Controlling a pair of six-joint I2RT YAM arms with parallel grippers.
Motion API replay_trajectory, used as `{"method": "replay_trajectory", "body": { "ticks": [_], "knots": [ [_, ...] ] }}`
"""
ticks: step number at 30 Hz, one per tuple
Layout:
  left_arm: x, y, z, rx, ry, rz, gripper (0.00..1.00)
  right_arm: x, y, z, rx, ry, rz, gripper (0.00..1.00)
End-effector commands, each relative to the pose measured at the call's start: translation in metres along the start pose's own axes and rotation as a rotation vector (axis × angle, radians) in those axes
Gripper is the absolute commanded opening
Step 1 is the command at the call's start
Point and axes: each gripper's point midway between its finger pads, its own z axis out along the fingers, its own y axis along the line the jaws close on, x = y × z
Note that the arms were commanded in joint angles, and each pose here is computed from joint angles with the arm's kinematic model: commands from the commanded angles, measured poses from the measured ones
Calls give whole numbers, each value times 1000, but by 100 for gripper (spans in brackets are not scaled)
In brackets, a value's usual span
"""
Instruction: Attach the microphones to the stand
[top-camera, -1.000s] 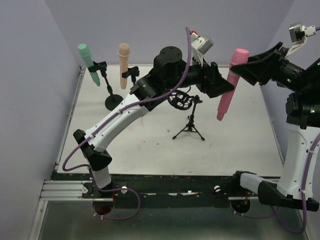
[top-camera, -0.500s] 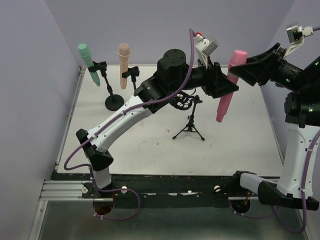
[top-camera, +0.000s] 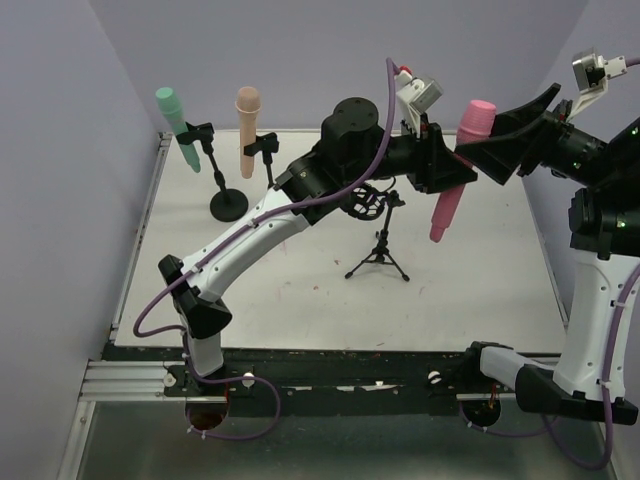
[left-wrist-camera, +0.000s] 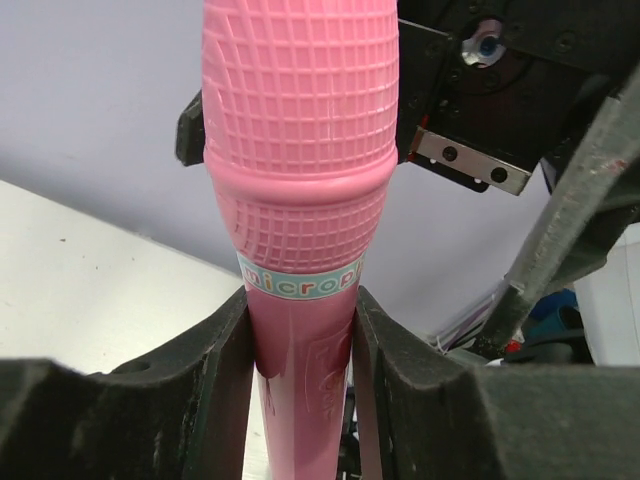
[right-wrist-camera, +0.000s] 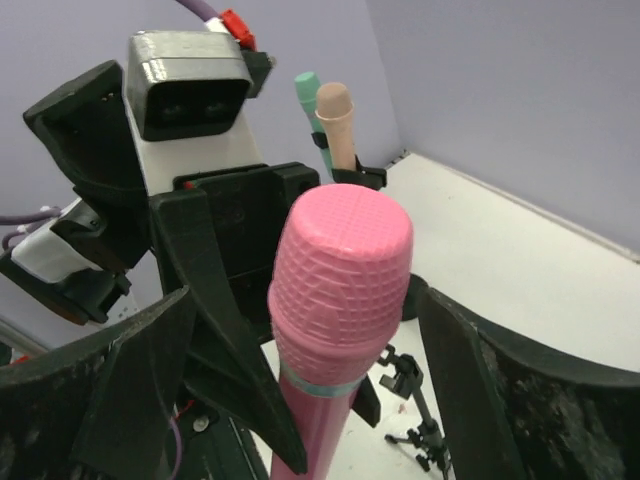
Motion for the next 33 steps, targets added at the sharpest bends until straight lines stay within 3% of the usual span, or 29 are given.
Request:
{"method": "replay_trajectory", "body": {
  "ticks": [1,11,17,22,27,33],
  "knots": [
    [-23,-28,-23,42,-56,73,6,5,19,-7,-37,22,-50,100],
    [-43,-23,-104,-93,-94,264,3,28,38,-19,-122,93,-166,100],
    [-55,-17,-131,-140,-89,453,2,83,-11,-21,-34,148,-229,100],
    [-67,2,-127,-149,-65,494,2,175,-81,-21,56,197,-164,100],
    [-73,17,-111,-150,-49,504,1,236,-112,-27,118,213,-144,100],
    [-69,35,-95,-158,-32,488,1,244,-116,-29,133,212,-133,100]
  ]
}}
